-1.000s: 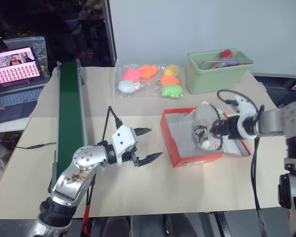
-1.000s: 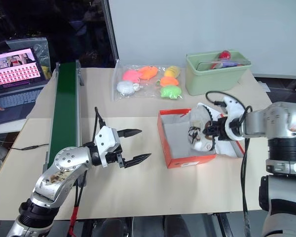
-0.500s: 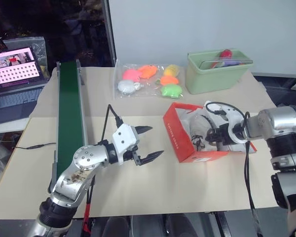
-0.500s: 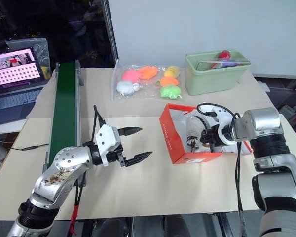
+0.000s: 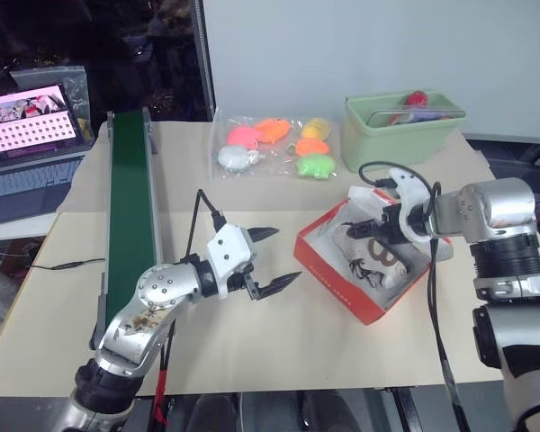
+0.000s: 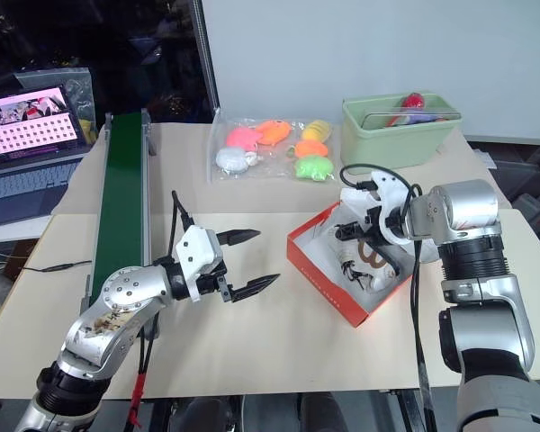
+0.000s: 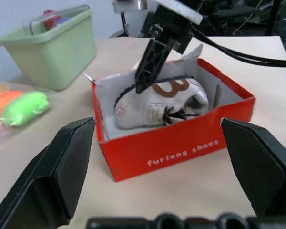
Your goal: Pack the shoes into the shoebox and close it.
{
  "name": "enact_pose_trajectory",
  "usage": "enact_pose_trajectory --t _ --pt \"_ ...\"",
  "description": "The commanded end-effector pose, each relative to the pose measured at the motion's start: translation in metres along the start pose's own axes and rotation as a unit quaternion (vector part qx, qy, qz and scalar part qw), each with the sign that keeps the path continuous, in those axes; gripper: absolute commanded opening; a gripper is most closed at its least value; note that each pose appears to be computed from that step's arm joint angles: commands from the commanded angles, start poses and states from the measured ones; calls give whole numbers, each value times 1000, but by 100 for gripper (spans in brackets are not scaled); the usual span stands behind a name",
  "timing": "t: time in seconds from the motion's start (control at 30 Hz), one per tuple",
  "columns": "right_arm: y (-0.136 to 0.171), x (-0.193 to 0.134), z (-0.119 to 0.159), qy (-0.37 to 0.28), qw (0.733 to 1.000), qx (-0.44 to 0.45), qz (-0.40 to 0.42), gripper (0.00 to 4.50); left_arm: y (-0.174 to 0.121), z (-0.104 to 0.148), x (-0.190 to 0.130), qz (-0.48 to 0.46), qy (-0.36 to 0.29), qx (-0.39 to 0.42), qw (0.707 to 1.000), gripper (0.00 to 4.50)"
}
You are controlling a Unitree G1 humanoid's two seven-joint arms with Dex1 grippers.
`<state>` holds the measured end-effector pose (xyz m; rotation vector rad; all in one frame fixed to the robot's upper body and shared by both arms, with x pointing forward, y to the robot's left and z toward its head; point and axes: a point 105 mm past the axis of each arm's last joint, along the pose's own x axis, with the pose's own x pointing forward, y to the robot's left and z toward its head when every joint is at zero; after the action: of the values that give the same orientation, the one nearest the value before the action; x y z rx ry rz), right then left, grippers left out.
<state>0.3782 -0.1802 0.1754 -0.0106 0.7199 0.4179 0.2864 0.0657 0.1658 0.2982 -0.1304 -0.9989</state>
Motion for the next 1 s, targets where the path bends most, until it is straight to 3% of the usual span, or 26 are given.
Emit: enact_pose_trajectory --t 0.03,0.2,0.27,0.37,0.5,0.57,0.7,0.8,1.0 --pt "11 -32 43 -120 990 -63 -36 446 40 12 -6 120 -21 24 992 450" --pt "37 -48 64 -224 966 -128 -25 446 88 16 -28 298 -31 9 954 450" --pt "80 -59 63 -295 928 -221 55 446 116 12 -55 420 -22 -3 907 450" --pt "132 -68 26 -330 877 -279 208 446 136 -2 -93 545 29 2 838 450" --pt "144 -54 -21 -304 851 -321 284 446 138 -16 -120 612 74 -12 787 450" --pt "138 -40 -34 -289 854 -325 285 446 134 -23 -123 613 88 -20 785 450" --pt "132 -26 -35 -303 860 -300 280 446 130 -37 -131 606 124 -25 785 450" --pt "141 -23 -40 -305 853 -277 320 446 128 -56 -149 621 151 -54 767 450" --pt "144 -19 -43 -297 850 -264 345 446 127 -54 -150 622 145 -53 768 450"
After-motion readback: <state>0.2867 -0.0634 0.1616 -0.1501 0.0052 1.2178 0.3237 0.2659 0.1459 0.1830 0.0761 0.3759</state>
